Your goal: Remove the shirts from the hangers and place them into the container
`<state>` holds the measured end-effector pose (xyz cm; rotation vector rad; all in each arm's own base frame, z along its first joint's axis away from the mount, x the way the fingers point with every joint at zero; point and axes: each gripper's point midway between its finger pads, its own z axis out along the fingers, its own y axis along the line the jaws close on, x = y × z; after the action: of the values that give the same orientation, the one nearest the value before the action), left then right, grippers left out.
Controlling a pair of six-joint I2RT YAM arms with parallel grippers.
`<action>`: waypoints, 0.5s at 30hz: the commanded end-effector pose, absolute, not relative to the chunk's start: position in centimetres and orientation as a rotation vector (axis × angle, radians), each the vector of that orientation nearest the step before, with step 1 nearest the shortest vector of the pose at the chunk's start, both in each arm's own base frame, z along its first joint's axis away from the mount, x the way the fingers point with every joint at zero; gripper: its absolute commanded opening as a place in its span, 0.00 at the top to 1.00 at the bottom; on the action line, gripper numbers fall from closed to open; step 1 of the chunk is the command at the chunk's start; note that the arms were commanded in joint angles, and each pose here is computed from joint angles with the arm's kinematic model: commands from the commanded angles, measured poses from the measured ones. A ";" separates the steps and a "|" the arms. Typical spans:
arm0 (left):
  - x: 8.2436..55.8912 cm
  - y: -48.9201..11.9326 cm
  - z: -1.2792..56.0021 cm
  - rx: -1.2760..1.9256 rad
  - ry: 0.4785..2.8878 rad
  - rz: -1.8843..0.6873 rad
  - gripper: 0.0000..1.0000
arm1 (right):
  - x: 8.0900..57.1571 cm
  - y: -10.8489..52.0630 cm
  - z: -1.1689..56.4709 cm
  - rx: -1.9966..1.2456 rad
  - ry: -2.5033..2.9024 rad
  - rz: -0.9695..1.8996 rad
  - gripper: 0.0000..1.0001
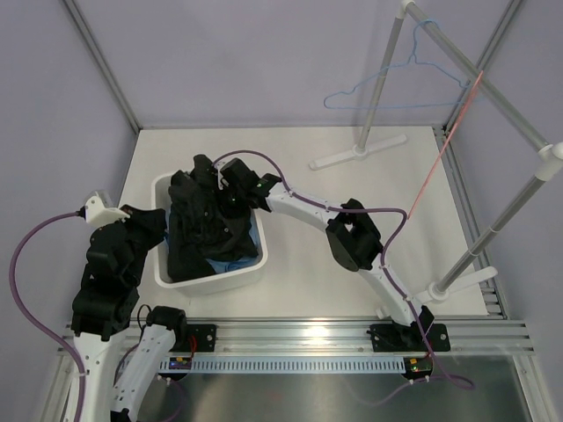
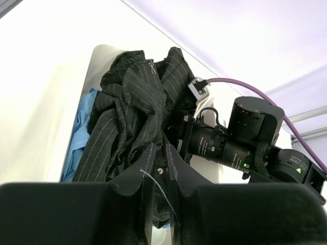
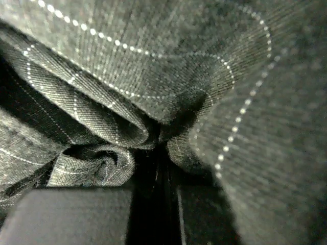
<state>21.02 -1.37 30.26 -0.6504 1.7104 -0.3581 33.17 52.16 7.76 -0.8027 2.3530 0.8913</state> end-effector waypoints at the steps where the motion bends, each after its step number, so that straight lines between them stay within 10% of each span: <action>1: 21.2 -1.8 32.0 -0.614 1.658 -0.401 0.82 | 28.7 52.2 9.0 -0.893 2.458 0.889 1.00; 10: 20.7 -1.0 32.8 -0.587 1.648 -0.334 0.47 | 31.3 52.5 16.4 -0.905 2.214 0.748 0.95; 15: 20.5 -0.6 33.5 -0.581 1.632 -0.314 0.29 | 30.4 50.5 24.0 -0.875 2.129 0.736 0.54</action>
<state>20.84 -1.17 30.63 -0.5968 1.7163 -0.3217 31.70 51.78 12.28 -0.8930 2.3144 0.6887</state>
